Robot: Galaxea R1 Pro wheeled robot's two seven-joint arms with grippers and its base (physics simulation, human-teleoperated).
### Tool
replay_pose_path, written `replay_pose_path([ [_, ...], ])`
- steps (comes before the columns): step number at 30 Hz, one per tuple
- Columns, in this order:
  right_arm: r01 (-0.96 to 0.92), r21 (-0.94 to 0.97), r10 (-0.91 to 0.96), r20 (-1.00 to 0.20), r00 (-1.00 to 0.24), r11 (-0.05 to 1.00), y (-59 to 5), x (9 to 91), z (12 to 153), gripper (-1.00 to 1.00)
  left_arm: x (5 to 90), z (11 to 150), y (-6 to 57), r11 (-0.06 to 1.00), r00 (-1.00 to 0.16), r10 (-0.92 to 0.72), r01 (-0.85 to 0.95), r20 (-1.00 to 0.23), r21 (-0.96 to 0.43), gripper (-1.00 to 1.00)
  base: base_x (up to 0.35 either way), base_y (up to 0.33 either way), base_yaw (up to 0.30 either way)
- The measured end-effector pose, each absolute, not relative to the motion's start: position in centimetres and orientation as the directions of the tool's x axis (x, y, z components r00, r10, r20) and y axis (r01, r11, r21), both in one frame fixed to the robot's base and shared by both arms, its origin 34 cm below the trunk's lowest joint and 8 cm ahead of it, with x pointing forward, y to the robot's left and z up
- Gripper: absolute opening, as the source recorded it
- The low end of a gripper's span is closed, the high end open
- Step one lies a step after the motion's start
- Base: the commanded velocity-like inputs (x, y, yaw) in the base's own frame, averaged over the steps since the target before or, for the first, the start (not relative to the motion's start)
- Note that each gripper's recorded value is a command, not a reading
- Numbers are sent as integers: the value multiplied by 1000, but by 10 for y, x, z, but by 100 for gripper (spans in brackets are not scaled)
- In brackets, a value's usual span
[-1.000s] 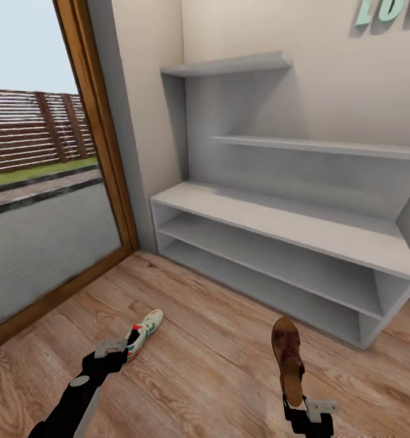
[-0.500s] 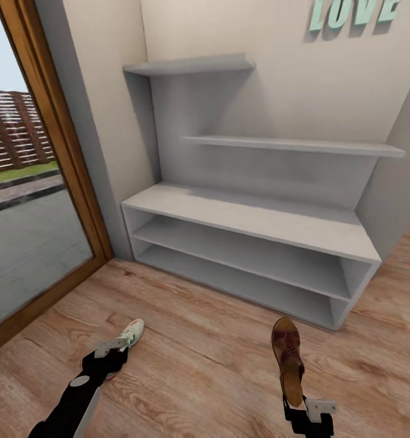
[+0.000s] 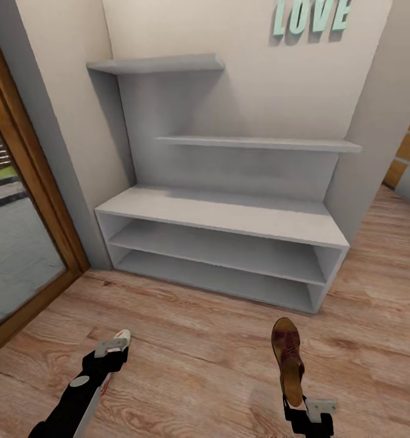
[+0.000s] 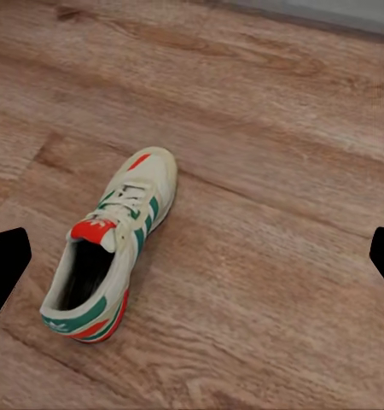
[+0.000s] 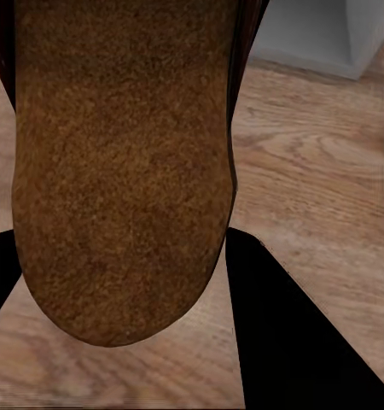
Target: Pick up the two gym shoes and the two sandals from the corridor floor and place them onto the hallstand (shoe rack) in the corridor, making sure they are on the rack and not on the floor. Arrange them so the two gym shoes are next to each other and the two sandals are next to each other.
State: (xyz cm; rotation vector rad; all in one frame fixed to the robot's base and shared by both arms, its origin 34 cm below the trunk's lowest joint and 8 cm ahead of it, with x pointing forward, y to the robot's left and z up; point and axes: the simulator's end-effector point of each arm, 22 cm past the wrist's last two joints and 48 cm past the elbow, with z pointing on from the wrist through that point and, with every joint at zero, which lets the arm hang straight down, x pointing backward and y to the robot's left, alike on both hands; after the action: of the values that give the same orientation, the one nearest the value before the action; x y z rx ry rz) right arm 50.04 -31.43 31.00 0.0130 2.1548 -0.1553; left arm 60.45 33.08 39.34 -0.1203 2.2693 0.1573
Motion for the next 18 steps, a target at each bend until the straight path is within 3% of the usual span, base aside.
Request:
replay_pose_path([
  [11, 69, -107, -50, -830, -556, 992, -314, 500, 310, -100, 604, 393, 331, 987, -645, -35, -141, -763, 74, 100, 0, 304, -299],
  [18, 69, -106, -50, -830, -555, 992, -314, 501, 310, -100, 604, 393, 331, 987, -645, -34, -141, -764, 74, 100, 0, 200, -34],
])
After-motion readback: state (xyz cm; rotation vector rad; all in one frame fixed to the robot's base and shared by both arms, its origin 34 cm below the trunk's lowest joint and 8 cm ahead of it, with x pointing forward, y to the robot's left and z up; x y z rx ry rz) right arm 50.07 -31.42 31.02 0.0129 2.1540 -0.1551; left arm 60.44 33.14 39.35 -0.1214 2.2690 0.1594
